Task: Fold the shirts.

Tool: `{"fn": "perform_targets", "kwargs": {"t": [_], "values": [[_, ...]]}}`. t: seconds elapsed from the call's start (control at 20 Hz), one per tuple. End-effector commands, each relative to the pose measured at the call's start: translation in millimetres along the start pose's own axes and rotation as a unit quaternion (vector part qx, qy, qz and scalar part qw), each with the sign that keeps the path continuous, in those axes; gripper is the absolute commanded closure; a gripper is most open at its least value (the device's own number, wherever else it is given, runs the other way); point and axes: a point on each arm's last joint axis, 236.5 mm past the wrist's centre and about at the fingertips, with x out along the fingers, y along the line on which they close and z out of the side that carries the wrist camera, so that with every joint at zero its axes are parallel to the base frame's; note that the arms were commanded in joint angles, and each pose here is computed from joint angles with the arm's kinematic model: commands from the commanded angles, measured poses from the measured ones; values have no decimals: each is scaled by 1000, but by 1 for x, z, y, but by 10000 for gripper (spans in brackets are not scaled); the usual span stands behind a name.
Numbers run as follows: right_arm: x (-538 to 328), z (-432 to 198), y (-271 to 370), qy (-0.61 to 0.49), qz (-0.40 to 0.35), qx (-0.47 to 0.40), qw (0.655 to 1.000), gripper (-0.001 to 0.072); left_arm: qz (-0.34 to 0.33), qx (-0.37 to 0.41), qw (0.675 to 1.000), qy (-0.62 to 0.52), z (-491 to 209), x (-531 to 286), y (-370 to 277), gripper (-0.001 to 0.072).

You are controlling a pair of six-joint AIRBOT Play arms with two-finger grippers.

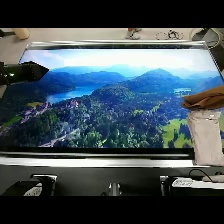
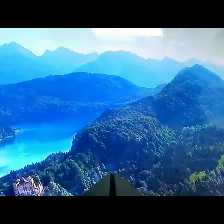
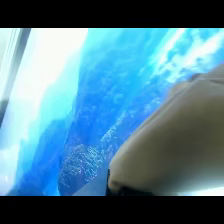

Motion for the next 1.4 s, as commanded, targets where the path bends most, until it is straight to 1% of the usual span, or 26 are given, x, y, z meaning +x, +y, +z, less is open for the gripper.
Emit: {"fn": "perform_targets", "kwargs": {"t": [0.0, 0.05, 0.15, 0.2, 0.35, 0.5, 0.6, 0.75, 0.8, 0.85, 0.9, 0.95, 1.0, 1.05, 1.1, 1.15, 1.2, 1.25, 1.3, 1.35], "values": [[-41, -15, -36, 10, -52, 46, 998, 694, 0, 0, 1000, 0, 0, 0, 0, 680], [-51, -25, -58, 21, -101, 57, 993, 694, 0, 0, 1000, 0, 0, 0, 0, 681], [-73, -45, -118, 45, -244, 72, 966, 695, 0, 0, 1000, 0, 0, 0, 0, 680], [-76, -53, -135, 53, -274, 84, 956, 695, 0, 0, 1000, 0, 0, 0, 0, 680], [-68, -100, -184, 120, -333, 132, 926, 695, 0, 0, 1000, 0, 0, 0, 0, 680], [-65, -144, -235, 160, -395, 155, 891, 695, 0, 0, 1000, 0, 0, 0, 0, 680], [-57, -161, -256, 169, -412, 159, 881, 695, 0, 0, 1000, 0, 0, 0, 0, 680], [-43, -178, -274, 183, -414, 164, 876, 694, 0, 0, 1000, 0, 0, 0, 0, 681], [-40, -182, -279, 184, -416, 164, 875, 668, 0, 0, 1000, 0, 0, 0, 0, 681], [-39, -180, -281, 180, -418, 162, 876, 405, 0, 0, 1000, 0, 0, 0, 0, 680], [-40, -175, -283, 174, -420, 150, 878, 123, 0, 0, 1000, 0, 0, 0, 0, 680], [-45, -167, -280, 171, -421, 126, 882, 56, 0, 0, 1000, 0, 0, 0, 0, 681], [-53, -149, -274, 148, -425, 110, 886, 58, 1, 0, 1000, -2, 1, 0, 1, 682], [-60, -119, -261, 102, -419, 91, 897, 84, 3, 1, 1000, -12, 6, 0, 2, 683], [-66, -76, -232, 34, -402, 52, 913, 97, 10, 8, 1000, -24, 12, 1, 5, 683], [-67, -32, -188, -33, -378, -15, 925, 98, 30, 24, 999, -24, 16, 4, 12, 684], [-65, 2, -138, -90, -355, -89, 926, 97, 66, 36, 997, -8, 15, 12, 27, 684], [-53, 24, -76, -138, -325, -170, 920, 97, 108, 49, 993, 23, 9, 22, 45, 684], [-33, 27, -17, -162, -290, -241, 912, 96, 161, 71, 982, 73, -4, 34, 66, 684], [-5, 13, 34, -163, -259, -304, 902, 96, 217, 90, 964, 127, -22, 46, 90, 682]]}}
